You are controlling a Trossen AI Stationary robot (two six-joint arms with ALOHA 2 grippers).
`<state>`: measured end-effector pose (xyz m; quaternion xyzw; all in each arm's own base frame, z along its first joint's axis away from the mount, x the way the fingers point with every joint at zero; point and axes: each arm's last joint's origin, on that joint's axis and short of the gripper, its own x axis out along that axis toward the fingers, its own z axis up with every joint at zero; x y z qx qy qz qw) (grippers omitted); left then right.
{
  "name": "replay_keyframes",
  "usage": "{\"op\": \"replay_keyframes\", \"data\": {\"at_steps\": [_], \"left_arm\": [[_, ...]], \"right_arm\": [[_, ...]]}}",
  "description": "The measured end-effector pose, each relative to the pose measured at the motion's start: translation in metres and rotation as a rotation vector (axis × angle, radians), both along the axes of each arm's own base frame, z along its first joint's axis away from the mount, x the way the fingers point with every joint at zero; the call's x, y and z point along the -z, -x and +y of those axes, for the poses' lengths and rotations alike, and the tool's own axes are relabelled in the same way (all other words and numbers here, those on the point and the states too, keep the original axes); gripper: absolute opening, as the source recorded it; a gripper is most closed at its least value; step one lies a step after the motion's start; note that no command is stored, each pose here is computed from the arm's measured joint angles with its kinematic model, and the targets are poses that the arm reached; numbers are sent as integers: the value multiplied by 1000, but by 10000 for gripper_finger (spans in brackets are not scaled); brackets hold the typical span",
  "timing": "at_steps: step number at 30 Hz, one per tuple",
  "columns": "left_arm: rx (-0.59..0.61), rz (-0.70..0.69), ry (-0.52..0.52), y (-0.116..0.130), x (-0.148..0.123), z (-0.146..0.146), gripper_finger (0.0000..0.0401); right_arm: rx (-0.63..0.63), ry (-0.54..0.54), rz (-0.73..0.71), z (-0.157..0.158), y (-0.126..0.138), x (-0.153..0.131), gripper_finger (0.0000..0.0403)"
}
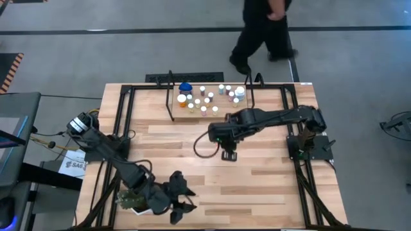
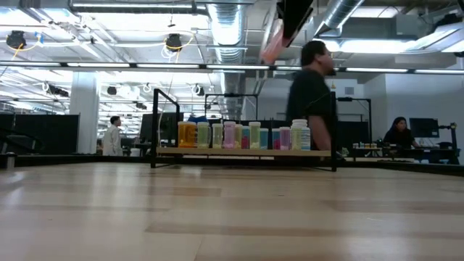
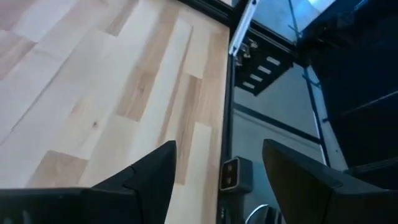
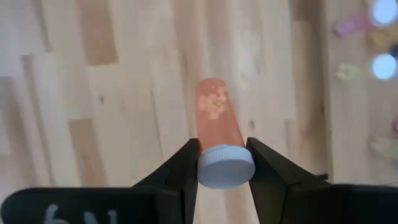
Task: Pick and place medicine bottles onto shelf by color
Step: Put the orange pill bottle on the shelf
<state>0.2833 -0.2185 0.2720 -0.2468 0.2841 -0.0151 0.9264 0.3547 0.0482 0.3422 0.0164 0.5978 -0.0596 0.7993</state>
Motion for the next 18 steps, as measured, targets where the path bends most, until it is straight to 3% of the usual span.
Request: {"op": "replay_keyframes", "data": {"at_steps": [5,11,18], "left_arm": [[-29,-16,20,10,-1,-12,226],[-35,-41,17,23,-2,-25,226],[-92,-25,-96,34,-18,-1,226]], "right_arm": [[26,16,39,-9,3,1,134],[102,171,126,-30,1,12,136],[141,194,202,-66,0,33,136]]}}
